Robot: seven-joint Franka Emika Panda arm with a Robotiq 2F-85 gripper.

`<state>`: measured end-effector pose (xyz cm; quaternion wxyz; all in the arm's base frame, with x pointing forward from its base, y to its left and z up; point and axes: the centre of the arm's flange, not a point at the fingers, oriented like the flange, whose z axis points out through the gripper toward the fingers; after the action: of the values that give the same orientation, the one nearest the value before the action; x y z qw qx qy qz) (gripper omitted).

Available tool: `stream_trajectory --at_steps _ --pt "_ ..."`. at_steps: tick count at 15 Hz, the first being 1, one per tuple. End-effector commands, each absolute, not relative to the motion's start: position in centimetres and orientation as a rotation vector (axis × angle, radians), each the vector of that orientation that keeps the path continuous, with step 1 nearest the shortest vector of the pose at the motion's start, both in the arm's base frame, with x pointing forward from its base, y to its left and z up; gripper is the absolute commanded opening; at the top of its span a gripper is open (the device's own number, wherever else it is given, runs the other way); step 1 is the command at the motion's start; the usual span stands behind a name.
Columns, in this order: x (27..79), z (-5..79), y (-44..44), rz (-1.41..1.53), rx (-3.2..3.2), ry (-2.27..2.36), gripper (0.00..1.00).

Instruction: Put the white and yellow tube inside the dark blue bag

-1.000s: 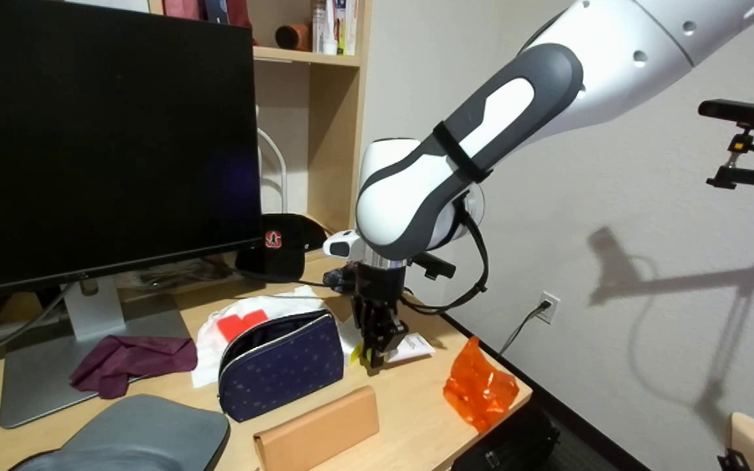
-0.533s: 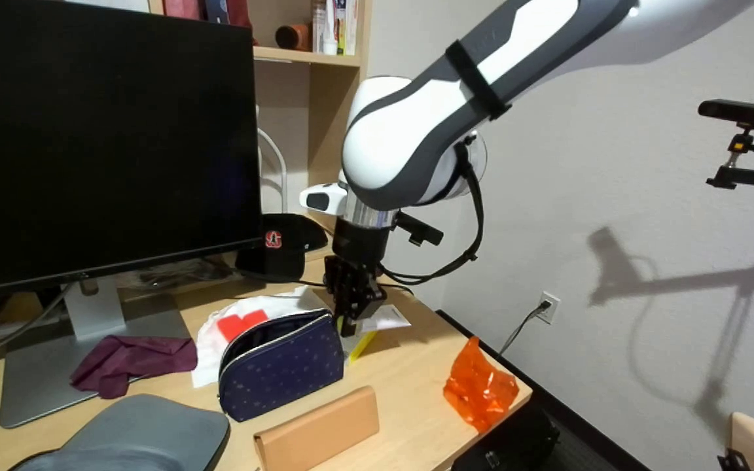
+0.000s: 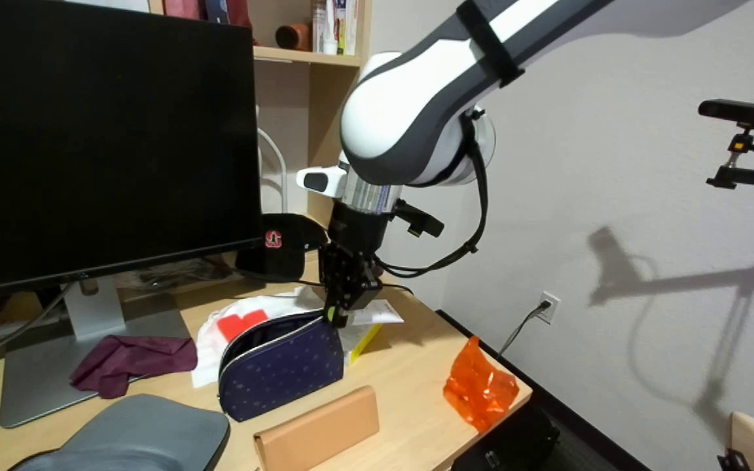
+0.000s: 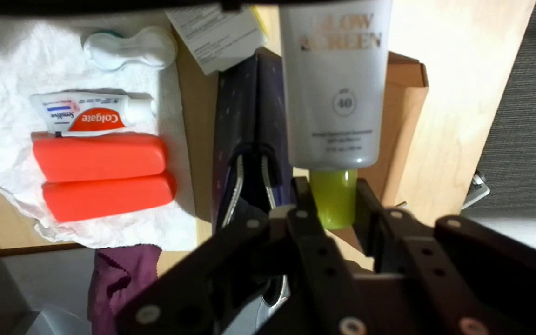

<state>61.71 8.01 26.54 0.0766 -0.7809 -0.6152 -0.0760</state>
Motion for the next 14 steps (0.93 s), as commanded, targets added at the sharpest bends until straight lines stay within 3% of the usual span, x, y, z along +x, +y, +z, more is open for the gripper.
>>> stream_trajectory --at_steps 1,8,9,12,13,14 --pt "62.1 28.0 9.8 -0.388 -2.346 -1.853 0.13" --pt "62.1 31.0 16.8 -0.752 -2.268 -1.875 0.13" --pt "62.7 30.5 16.4 -0.661 -2.312 -1.853 0.25" --pt "62.6 31.0 17.6 -0.701 -2.294 -1.858 0.25" --pt "62.6 31.0 17.5 -0.702 -2.295 -1.857 0.13" --pt "62.9 30.8 17.4 -0.706 -2.316 -1.813 0.13"
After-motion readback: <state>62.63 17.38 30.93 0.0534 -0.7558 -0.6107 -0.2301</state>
